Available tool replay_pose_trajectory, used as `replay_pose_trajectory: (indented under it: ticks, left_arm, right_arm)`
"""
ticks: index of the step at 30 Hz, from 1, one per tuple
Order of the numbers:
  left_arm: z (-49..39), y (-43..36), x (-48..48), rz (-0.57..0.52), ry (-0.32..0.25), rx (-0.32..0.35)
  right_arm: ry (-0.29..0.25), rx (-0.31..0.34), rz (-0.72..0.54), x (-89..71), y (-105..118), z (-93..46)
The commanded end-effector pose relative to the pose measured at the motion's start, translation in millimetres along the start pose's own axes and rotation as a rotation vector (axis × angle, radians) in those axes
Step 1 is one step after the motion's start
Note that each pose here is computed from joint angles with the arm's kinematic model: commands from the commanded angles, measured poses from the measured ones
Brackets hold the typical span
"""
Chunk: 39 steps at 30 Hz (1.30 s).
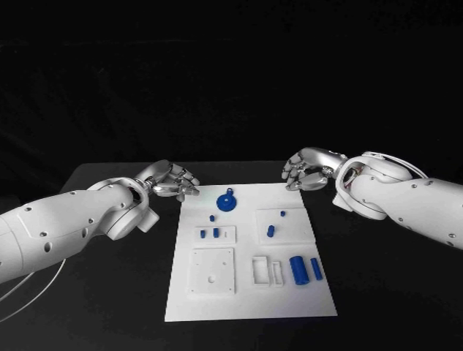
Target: Assemble the parts on the task board
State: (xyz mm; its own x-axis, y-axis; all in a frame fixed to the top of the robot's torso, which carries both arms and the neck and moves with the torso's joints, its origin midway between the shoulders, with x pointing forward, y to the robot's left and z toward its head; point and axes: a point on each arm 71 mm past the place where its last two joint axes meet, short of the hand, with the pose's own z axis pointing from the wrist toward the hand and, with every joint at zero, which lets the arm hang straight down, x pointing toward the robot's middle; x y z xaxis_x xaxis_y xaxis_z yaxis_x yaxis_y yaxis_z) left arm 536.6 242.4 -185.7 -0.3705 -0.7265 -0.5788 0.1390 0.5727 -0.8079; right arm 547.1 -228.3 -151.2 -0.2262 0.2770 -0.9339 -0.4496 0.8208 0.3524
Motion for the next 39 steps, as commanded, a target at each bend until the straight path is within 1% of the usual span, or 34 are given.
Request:
replay_pose_trajectory:
  ticks: [1, 7, 10, 13, 16, 21, 26, 39]
  left_arm:
    - [-5.5, -9.3, 1.7, -0.235, -0.009, 0.064]
    - [-11.5, -15.4, 8.4, -0.322, 0.018, 0.08]
    - [-12.6, -18.2, 11.3, -0.337, 0.024, 0.086]
    - [-13.0, -20.2, 12.7, -0.351, 0.016, 0.091]
    - [-13.4, -21.9, 13.8, -0.354, 0.012, 0.097]
    - [-14.5, -23.7, 14.2, -0.359, 0.004, 0.11]
    - [-14.8, -25.4, 14.9, -0.375, 0.001, 0.121]
    - [-14.6, -28.8, 19.2, -0.398, 0.019, 0.129]
  right_arm:
    - [0.047, -0.031, -0.201, 11.5, 5, -2.8]
    - [0.07, -0.047, -0.31, 26.6, 9, -5.8]
    - [0.084, -0.052, -0.353, 34.1, 10, -7.2]
    - [0.093, -0.054, -0.373, 40.1, 11, -7.7]
    - [0.109, -0.055, -0.384, 47.4, 12, -8.2]
    - [0.116, -0.054, -0.401, 55.9, 13, -7.2]
    - [0.105, -0.05, -0.409, 61.0, 14, -5.0]
    - [0.132, -0.051, -0.434, 75.0, 19, -1.3]
